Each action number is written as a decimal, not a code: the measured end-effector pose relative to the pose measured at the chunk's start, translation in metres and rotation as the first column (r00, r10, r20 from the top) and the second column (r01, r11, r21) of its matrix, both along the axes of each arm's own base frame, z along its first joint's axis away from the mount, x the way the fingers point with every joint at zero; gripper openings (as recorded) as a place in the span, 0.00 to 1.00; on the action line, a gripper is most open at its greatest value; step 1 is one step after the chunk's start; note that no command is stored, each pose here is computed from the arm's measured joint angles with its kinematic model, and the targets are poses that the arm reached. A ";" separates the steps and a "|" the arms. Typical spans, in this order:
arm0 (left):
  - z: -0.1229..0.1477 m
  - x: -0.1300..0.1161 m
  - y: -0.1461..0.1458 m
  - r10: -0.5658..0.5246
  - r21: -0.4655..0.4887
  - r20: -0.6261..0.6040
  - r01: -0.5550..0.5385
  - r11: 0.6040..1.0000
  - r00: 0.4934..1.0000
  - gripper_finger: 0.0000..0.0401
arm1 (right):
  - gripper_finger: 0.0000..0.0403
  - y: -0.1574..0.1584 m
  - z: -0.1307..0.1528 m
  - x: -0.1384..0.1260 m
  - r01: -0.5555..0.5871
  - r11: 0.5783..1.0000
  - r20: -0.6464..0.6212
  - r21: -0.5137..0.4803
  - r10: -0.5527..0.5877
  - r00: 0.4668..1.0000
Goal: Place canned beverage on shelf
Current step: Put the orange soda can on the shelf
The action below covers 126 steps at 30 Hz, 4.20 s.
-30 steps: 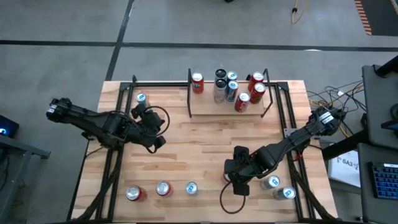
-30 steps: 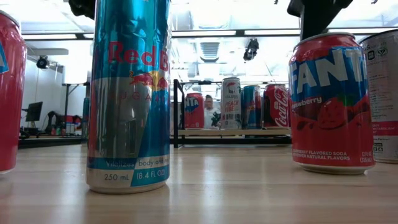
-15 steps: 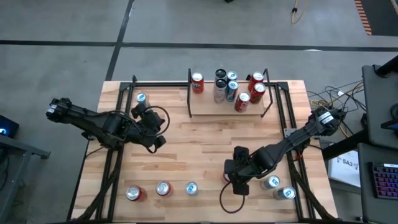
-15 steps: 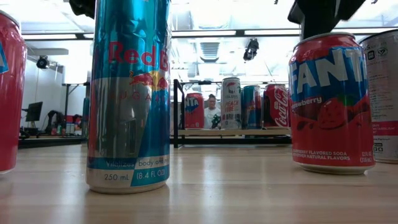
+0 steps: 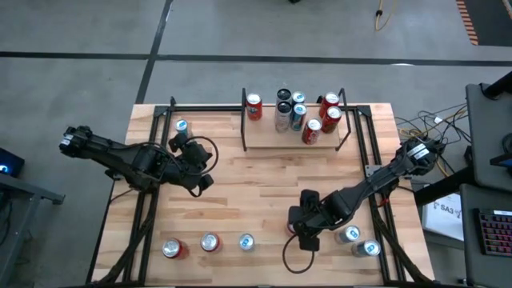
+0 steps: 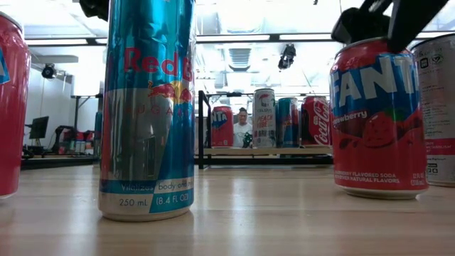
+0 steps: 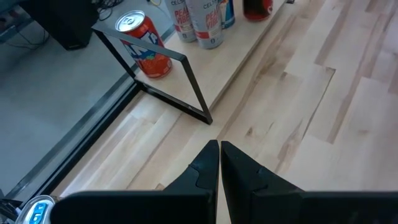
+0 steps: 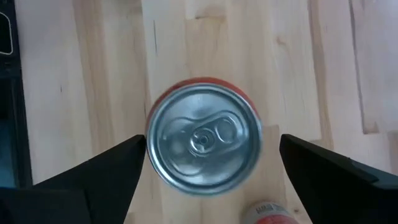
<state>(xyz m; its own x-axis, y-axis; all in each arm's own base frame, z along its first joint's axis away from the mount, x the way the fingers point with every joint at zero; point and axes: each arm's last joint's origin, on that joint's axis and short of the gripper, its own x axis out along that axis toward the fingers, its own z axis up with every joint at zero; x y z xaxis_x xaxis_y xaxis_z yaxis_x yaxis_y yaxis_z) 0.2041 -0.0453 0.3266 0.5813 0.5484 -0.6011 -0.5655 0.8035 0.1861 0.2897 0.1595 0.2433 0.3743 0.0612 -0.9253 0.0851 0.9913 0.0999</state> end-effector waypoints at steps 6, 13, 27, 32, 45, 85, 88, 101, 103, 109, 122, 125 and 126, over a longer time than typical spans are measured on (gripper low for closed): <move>0.000 0.001 0.000 -0.008 0.006 0.002 0.008 1.000 1.000 0.00 | 0.88 -0.003 -0.014 0.002 -0.001 1.000 -0.019 -0.023 0.001 1.000; 0.001 0.001 0.000 -0.015 0.013 0.001 0.015 1.000 1.000 0.00 | 0.77 -0.003 -0.022 0.007 0.000 0.999 -0.030 -0.034 -0.001 1.000; 0.003 0.003 0.000 -0.087 0.153 -0.077 0.098 0.983 0.993 0.00 | 0.72 -0.021 0.011 0.031 -0.002 1.000 0.052 -0.020 0.003 0.999; 0.006 0.004 0.002 -0.078 0.298 -0.119 0.111 0.948 0.990 0.00 | 0.72 -0.057 0.033 0.050 0.010 0.999 0.106 -0.048 -0.005 0.994; -0.006 0.015 0.010 -0.383 0.414 -0.175 0.420 0.807 0.907 0.00 | 0.72 -0.190 0.081 0.077 0.086 0.984 0.228 -0.156 -0.049 0.972; -0.034 -0.015 0.083 -0.490 0.539 -0.056 0.439 0.719 0.870 0.00 | 0.73 -0.317 0.058 0.125 -0.037 0.979 0.039 -0.202 0.046 0.998; -0.034 -0.016 0.086 -0.474 0.541 -0.055 0.425 0.726 0.879 0.00 | 0.73 -0.318 0.057 0.127 -0.035 0.979 0.056 -0.203 0.047 0.997; -0.034 -0.017 0.090 -0.449 0.542 -0.054 0.404 0.737 0.892 0.00 | 0.73 -0.322 0.044 0.127 -0.035 0.978 0.049 -0.203 0.046 0.998; -0.034 -0.017 0.091 -0.446 0.543 -0.055 0.402 0.737 0.893 0.00 | 0.73 -0.323 0.043 0.127 -0.033 0.978 0.050 -0.204 0.045 0.998; -0.034 -0.017 0.091 -0.445 0.543 -0.055 0.400 0.738 0.894 0.00 | 0.73 -0.324 0.042 0.127 -0.031 0.979 0.047 -0.203 0.042 0.998; -0.032 -0.017 0.091 -0.442 0.553 -0.042 0.390 0.737 0.896 0.00 | 0.81 -0.325 0.040 0.129 -0.017 0.977 0.074 -0.211 0.034 0.997; -0.032 -0.017 0.091 -0.442 0.553 -0.042 0.389 0.737 0.896 0.00 | 0.82 -0.326 0.041 0.130 -0.002 0.978 0.085 -0.209 0.020 0.996; -0.032 -0.017 0.091 -0.442 0.553 -0.042 0.389 0.737 0.896 0.00 | 0.83 -0.326 0.041 0.130 -0.001 0.978 0.085 -0.210 0.019 0.996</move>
<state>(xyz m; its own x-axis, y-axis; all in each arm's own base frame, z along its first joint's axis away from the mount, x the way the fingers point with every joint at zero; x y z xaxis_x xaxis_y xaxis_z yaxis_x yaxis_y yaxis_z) 0.1867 0.0454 0.2948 0.8627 0.4546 -0.2217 -0.2335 0.7468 0.6227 0.4196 -0.1662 0.2841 0.4530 -0.1263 -0.8825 0.0751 0.9918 -0.1034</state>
